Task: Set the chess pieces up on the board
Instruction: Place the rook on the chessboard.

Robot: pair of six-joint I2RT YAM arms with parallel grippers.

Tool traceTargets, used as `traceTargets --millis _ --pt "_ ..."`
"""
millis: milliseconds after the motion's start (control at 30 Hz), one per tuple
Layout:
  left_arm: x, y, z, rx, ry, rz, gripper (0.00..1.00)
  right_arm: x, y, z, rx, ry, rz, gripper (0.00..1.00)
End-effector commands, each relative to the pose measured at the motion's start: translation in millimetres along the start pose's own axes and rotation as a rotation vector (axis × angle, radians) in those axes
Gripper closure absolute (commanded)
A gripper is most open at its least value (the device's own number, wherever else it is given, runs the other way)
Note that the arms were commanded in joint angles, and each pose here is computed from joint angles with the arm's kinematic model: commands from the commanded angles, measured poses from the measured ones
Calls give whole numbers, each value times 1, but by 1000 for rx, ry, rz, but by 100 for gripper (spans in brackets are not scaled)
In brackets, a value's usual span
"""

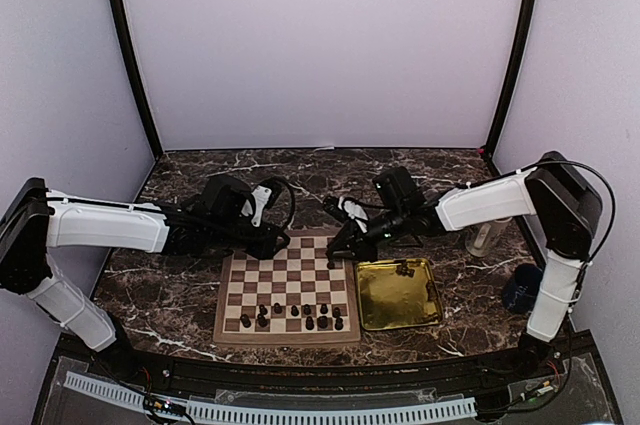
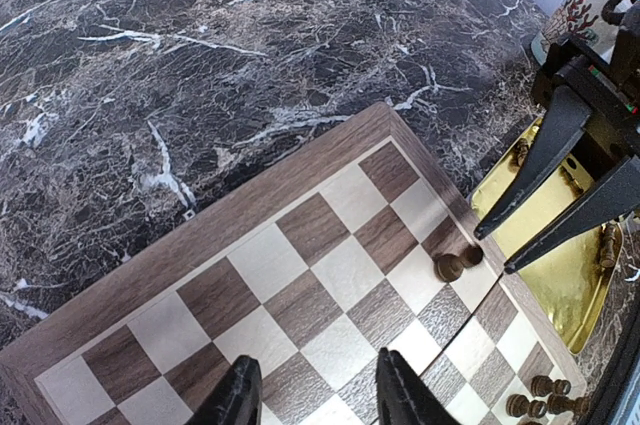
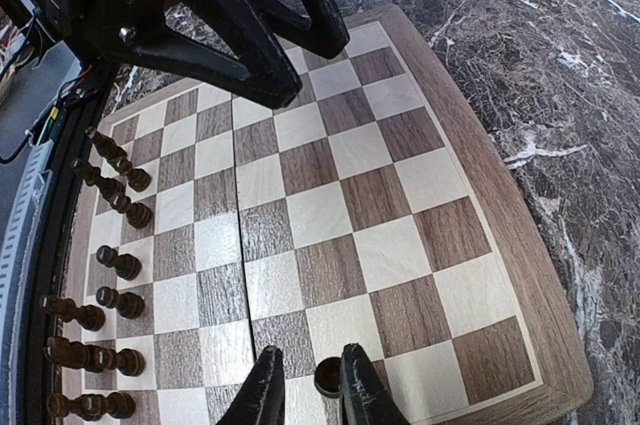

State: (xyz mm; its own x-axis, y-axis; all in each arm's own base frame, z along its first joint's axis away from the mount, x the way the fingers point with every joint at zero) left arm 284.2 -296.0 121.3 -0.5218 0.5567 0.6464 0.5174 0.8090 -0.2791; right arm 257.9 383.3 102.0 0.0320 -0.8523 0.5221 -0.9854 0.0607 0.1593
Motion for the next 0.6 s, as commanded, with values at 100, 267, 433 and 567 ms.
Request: traceTargets --millis 100,267,433,567 --pt "0 -2 -5 -9 -6 7 58 -12 -5 11 -5 24 11 76" --pt "-3 -11 -2 -55 44 53 58 5 1 -7 -3 7 5 71" --pt "-7 -21 2 -143 140 98 56 44 6 -46 31 -25 40 65" --pt "-9 -33 -4 -219 198 133 55 85 -3 -61 21 -26 98 60"
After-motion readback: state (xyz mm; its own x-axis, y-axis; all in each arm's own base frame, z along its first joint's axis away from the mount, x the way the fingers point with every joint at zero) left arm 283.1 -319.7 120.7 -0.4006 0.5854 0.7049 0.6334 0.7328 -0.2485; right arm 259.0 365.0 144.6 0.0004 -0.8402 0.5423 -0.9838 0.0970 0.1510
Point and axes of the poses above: each gripper's point midway between its finger pads, its own x axis back along the fingers, its own y axis along the line the jaws close on, z = x × y, the point moved 1 cm from there along x, back along the fingers, and after that the axes turned 4 degrees about x, right-handed, at the moved point
